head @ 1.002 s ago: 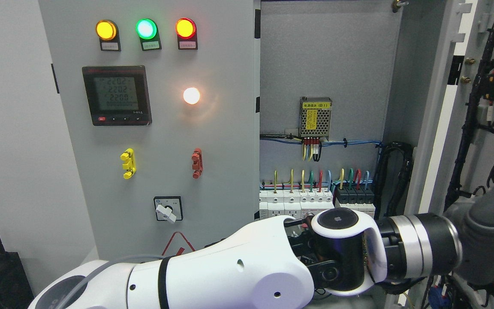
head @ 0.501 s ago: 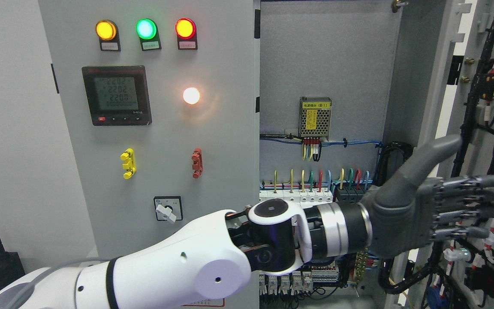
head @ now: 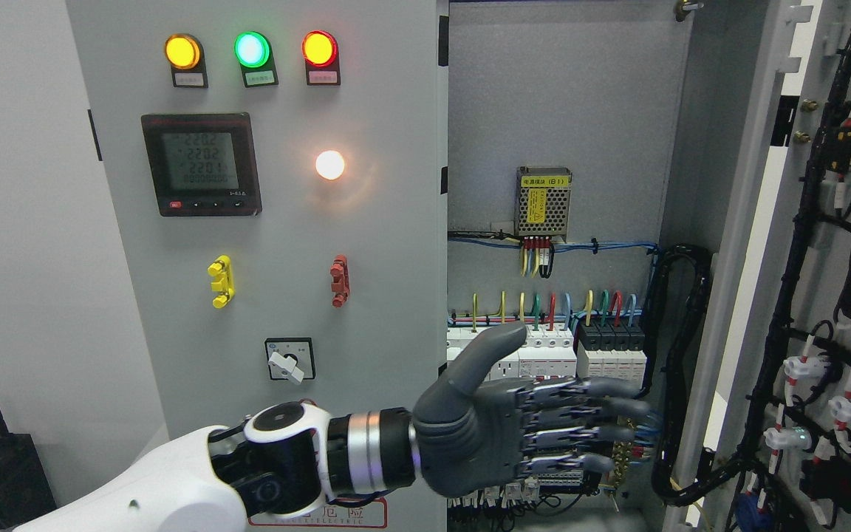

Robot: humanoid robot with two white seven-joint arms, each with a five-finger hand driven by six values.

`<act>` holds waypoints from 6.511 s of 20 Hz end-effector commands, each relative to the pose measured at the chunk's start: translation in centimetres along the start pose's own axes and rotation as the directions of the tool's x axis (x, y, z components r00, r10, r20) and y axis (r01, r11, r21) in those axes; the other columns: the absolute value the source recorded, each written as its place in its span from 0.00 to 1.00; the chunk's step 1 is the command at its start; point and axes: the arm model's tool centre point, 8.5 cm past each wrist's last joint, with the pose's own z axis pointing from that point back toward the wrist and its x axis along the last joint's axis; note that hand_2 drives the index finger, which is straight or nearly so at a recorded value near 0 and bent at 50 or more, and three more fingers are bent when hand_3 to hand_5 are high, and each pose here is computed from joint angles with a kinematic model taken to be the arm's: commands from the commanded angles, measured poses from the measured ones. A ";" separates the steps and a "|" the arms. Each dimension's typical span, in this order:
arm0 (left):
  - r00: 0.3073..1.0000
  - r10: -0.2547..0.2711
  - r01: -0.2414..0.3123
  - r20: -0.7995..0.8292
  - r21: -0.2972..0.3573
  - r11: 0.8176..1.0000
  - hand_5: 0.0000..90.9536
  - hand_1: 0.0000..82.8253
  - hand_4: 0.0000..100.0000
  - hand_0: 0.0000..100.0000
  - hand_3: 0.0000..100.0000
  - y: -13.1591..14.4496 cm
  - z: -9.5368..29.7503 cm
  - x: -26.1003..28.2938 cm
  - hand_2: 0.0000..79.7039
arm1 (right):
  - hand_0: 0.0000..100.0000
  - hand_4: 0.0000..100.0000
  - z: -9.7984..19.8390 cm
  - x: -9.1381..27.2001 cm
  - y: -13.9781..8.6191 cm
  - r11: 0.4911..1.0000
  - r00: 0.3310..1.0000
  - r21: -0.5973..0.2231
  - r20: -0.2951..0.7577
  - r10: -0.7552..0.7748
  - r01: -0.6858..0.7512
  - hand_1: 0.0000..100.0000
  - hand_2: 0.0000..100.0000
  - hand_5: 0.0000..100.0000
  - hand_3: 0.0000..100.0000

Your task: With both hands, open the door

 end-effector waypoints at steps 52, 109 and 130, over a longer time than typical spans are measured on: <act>0.322 0.866 -0.138 -0.383 0.886 0.443 0.00 0.00 0.03 0.00 0.00 -34.2 37.8 -60.9 0.00 | 0.00 0.00 0.0 0.0 0.0 1.000 1.000 0.000 0.001 0.000 0.000 0.00 0.00 0.00 0.00; 0.352 0.921 -0.066 -0.169 0.977 0.205 0.00 0.00 0.03 0.00 0.00 -29.5 22.5 -65.0 0.00 | 0.00 0.00 4.9 5.4 -3.5 1.000 0.892 -0.022 0.452 0.013 -0.004 0.00 0.00 0.00 0.00; 0.357 0.920 -0.069 -0.163 0.977 0.200 0.00 0.00 0.03 0.00 0.00 -29.5 22.3 -65.0 0.00 | 0.00 0.00 19.7 4.7 -3.0 0.948 0.584 0.006 0.789 0.191 -0.318 0.00 0.00 0.00 0.00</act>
